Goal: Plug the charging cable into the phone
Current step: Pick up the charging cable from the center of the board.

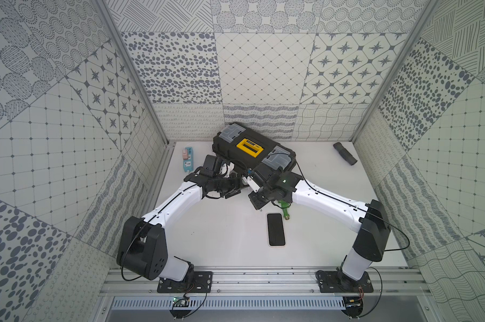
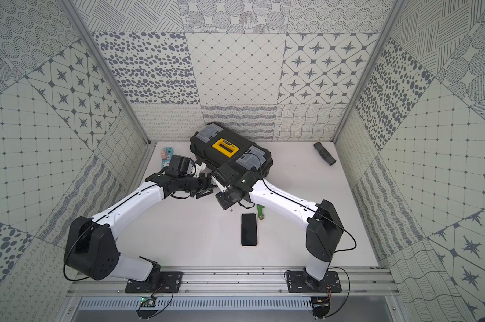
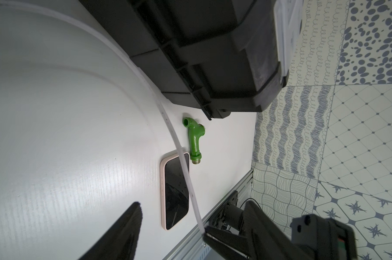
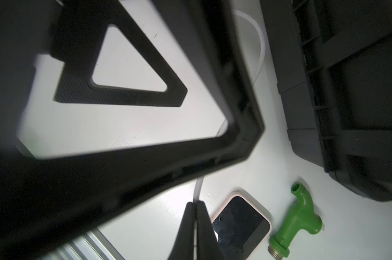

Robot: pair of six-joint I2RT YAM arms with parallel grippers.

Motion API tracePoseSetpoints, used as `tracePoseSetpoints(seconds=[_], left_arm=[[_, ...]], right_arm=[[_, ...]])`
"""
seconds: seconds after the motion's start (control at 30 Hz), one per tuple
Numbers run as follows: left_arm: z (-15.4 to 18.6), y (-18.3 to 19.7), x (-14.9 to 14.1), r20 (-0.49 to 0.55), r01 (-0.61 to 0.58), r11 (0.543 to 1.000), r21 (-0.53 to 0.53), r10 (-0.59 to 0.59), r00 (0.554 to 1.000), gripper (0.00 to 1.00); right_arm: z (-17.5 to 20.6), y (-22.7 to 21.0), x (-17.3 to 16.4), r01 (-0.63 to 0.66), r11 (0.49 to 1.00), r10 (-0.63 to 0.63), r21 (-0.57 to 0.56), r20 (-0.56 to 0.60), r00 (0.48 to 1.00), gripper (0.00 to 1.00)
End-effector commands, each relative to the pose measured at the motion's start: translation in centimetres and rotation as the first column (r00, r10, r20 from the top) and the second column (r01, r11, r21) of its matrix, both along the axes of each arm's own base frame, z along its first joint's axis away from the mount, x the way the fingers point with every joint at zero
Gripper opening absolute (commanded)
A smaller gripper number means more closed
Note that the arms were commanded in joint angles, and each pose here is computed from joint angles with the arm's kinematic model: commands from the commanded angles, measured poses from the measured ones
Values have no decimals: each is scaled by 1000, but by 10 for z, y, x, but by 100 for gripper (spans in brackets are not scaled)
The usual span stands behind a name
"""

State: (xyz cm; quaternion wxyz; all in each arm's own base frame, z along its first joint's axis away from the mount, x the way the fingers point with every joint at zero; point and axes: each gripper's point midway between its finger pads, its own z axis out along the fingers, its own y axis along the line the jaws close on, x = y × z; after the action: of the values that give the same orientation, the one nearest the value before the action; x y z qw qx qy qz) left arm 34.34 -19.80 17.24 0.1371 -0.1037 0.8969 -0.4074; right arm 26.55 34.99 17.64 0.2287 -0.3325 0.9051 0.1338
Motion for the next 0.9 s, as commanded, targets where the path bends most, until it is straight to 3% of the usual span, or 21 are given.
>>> tracePoseSetpoints(seconds=[0.0,0.23,0.33,0.37,0.5,0.63,0.67,0.77,0.87], left_arm=[[12,-17,6,23,28,998,-59,-26,999,71],[7,-26,5,17,43,997,-62,-42,999,59],[6,-27,6,11,41,997,-63,-40,999,48],[5,-27,7,8,39,997,-62,-38,999,42],[4,-27,11,-4,33,998,-53,-33,999,0],[7,-29,13,-2,33,998,-60,-34,999,0],[7,-29,13,-2,32,998,-61,-32,999,0],[12,-24,13,7,9,999,-42,-9,1000,0],[16,-18,11,-4,-21,999,-24,21,1000,0]], right_arm=[[38,8,5,-1,996,-7,91,80,997,0],[49,11,5,-7,992,-4,124,86,996,0],[54,11,4,-5,991,-7,137,88,996,0],[55,11,4,-5,990,-7,139,87,996,0],[52,11,4,-6,991,-6,133,84,996,0],[49,11,6,5,991,-16,130,79,997,0],[50,11,8,11,991,-21,135,77,997,3],[56,5,16,65,982,-73,177,41,996,53],[64,-9,24,131,965,-134,227,1,991,75]])
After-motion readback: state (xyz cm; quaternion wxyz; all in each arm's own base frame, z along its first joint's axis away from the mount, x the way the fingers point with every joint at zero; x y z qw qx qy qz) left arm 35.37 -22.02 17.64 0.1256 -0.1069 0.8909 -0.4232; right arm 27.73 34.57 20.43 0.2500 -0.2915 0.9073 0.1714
